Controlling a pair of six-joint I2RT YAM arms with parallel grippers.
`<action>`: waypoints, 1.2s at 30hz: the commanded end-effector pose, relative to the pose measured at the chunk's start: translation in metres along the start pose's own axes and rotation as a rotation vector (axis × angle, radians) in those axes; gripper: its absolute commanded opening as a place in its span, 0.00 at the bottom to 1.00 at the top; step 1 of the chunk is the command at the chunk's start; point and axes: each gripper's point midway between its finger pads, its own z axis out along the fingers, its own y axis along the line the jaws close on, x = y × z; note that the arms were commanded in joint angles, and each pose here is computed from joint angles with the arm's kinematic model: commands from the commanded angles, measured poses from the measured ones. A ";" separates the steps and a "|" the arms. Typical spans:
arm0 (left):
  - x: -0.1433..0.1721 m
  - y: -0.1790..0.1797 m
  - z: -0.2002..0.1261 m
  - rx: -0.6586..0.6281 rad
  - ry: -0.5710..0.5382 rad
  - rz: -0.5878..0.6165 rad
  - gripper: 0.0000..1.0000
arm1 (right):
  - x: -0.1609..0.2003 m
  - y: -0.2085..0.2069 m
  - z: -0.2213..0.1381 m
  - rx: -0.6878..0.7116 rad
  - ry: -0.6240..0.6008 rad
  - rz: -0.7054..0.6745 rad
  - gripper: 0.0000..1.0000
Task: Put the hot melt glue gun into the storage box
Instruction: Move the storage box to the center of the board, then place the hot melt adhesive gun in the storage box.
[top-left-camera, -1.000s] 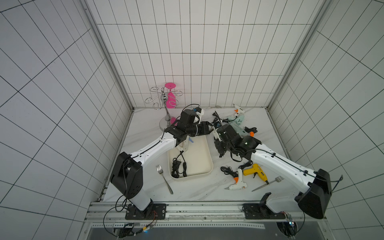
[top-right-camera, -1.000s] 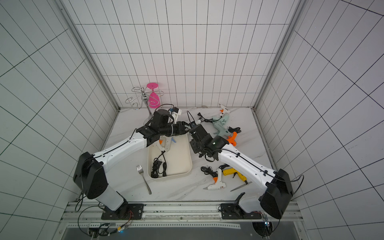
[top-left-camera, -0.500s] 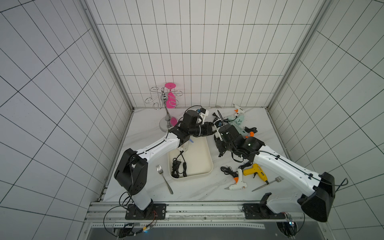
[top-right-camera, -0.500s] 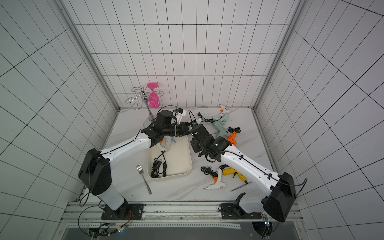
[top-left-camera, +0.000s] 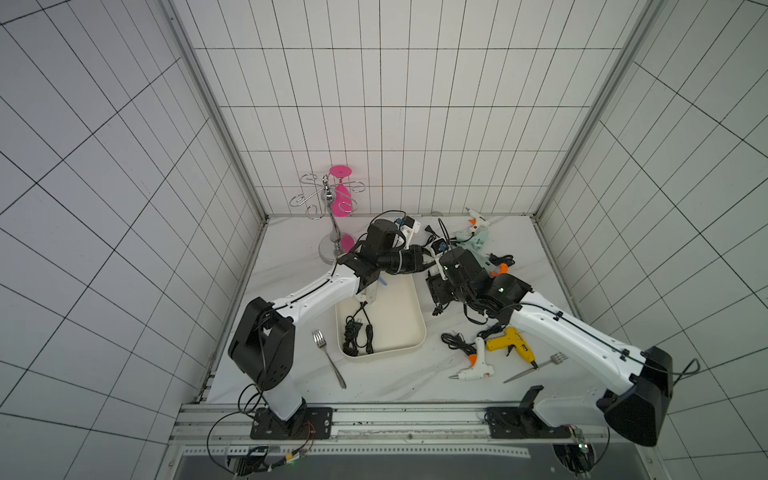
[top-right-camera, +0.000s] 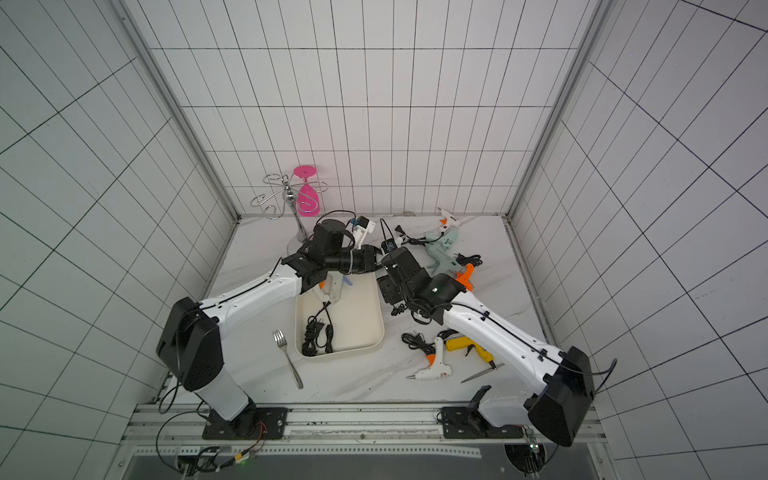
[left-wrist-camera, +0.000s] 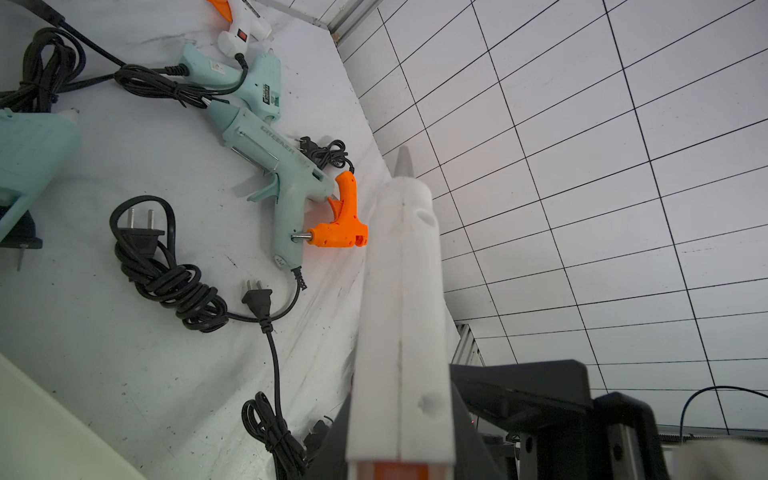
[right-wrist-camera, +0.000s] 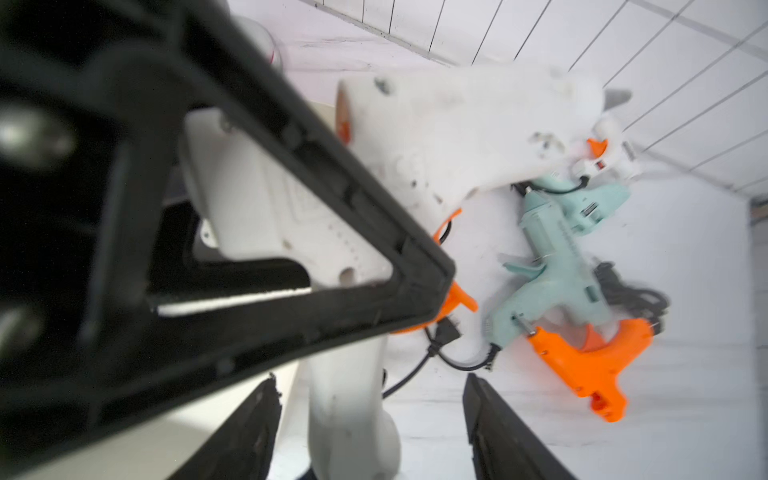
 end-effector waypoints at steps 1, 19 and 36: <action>-0.025 -0.049 -0.029 0.059 -0.053 0.141 0.08 | -0.028 -0.032 -0.047 0.073 -0.167 0.072 0.94; -0.073 -0.094 -0.180 0.083 -0.208 0.126 0.11 | 0.004 -0.094 -0.050 0.098 -0.115 0.236 1.00; 0.064 0.139 -0.128 -0.315 0.142 -0.114 0.09 | 0.048 -0.065 0.008 -0.001 0.068 0.213 0.99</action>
